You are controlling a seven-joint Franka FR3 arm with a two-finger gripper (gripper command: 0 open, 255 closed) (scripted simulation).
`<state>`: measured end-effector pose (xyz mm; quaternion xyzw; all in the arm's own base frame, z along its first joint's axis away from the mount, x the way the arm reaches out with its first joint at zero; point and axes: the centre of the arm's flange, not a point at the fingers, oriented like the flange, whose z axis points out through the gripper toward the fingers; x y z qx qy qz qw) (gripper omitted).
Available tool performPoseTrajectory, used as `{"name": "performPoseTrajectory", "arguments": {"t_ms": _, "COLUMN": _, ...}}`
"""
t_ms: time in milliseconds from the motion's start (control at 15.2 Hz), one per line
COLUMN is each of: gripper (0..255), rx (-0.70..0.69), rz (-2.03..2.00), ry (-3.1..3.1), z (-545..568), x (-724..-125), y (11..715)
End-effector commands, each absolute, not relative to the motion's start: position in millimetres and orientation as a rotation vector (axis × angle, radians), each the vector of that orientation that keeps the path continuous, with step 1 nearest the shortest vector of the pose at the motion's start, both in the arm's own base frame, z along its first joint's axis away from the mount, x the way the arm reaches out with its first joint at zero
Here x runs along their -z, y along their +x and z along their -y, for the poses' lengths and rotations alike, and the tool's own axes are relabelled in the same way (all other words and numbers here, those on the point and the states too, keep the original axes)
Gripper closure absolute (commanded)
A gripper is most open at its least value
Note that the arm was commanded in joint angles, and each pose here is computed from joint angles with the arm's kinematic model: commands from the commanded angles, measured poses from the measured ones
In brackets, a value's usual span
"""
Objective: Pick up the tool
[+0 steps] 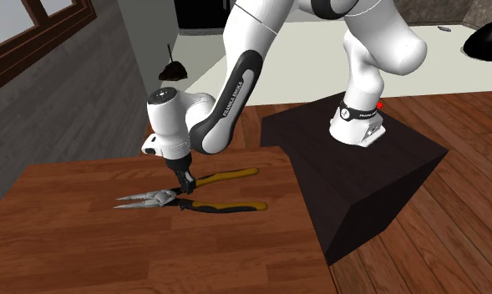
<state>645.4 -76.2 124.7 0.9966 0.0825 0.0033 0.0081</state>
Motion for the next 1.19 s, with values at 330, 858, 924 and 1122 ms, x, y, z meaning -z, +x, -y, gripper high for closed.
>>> {"name": "performPoseTrajectory", "arguments": {"t_ms": 330, "gripper": 255, "rx": -0.008, "rz": -0.259, "ry": 3.115, "z": 75.7, "x": -149.8, "y": 645.6}}
{"name": "performPoseTrajectory", "arguments": {"t_ms": 858, "gripper": 255, "rx": -0.008, "rz": -0.259, "ry": 3.115, "z": 75.7, "x": -192.1, "y": 645.7}}
{"name": "performPoseTrajectory", "arguments": {"t_ms": 924, "gripper": 255, "rx": -0.008, "rz": -0.259, "ry": 3.115, "z": 75.7, "x": -197.4, "y": 645.6}}
{"name": "performPoseTrajectory", "arguments": {"t_ms": 1122, "gripper": 255, "rx": -0.008, "rz": -0.259, "ry": 3.115, "z": 75.7, "x": -203.4, "y": 645.7}}
